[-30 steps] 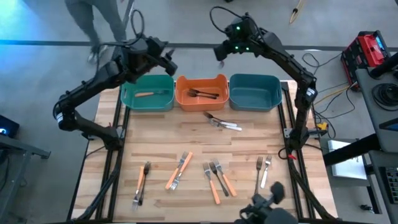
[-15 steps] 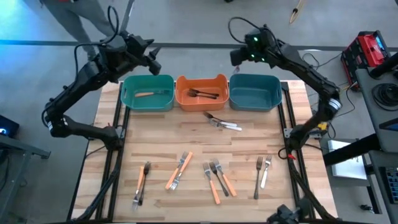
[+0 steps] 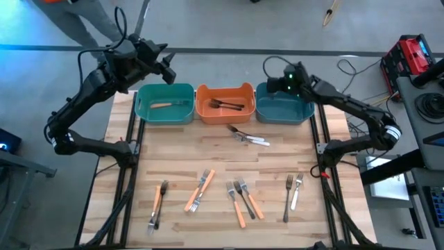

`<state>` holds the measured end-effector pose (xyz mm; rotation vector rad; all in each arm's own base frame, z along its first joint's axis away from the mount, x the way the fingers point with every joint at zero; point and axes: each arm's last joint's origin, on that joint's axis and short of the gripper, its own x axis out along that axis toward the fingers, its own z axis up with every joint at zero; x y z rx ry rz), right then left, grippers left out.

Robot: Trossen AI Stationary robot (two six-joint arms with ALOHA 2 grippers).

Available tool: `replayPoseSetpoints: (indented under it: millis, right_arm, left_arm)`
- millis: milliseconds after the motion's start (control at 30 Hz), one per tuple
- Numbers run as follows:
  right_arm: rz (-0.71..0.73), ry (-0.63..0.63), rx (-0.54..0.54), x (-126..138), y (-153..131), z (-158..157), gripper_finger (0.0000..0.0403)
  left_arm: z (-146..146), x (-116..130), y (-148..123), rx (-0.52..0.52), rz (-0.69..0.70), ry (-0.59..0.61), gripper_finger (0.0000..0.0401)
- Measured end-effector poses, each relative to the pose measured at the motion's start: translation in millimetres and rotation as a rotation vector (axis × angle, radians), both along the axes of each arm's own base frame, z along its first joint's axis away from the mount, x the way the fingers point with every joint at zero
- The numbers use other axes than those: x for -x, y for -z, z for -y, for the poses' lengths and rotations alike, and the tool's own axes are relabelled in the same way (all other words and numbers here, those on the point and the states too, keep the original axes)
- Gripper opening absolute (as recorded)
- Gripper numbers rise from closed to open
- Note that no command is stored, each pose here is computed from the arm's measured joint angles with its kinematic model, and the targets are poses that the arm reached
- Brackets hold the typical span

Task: Sort silverware by color (type)
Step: Put the white fork into the blue bin

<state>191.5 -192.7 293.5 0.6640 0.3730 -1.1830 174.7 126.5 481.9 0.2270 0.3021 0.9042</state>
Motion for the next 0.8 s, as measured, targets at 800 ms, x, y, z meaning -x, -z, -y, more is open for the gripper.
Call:
replayPoseSetpoints:
  millis: [800]
  right_arm:
    - [0.054,0.114,-0.016,5,63,-3,0.0013]
  left_arm:
    - [1,2,0,0.000,-0.015,-0.002,0.0155]
